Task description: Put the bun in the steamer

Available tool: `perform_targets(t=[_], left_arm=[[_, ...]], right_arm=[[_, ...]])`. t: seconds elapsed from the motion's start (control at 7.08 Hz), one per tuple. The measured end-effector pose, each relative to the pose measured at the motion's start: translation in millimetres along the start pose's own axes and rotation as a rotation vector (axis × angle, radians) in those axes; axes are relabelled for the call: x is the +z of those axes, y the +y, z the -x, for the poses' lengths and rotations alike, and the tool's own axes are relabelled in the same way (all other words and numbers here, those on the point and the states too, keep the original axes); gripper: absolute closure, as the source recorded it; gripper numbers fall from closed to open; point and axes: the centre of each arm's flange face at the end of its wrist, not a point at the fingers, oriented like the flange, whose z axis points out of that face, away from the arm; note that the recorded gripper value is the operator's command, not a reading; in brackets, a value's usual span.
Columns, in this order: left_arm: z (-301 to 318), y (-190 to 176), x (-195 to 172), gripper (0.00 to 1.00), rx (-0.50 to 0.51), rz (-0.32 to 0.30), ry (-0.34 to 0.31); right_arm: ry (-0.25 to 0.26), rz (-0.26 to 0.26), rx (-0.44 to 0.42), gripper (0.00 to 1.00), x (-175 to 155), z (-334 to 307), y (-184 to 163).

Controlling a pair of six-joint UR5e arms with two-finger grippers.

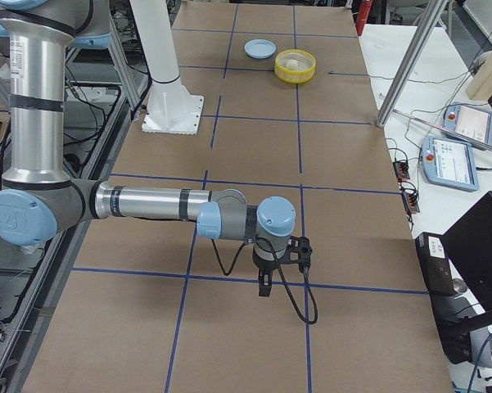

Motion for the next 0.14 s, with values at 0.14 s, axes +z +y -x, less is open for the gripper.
perform_targets(t=[0.14], left_arm=[[0.2, 0.1, -0.1, 0.0, 0.0, -0.001, 0.0]], right_arm=[[0.0, 0.0, 0.0, 0.0, 0.0, 0.1, 0.0]])
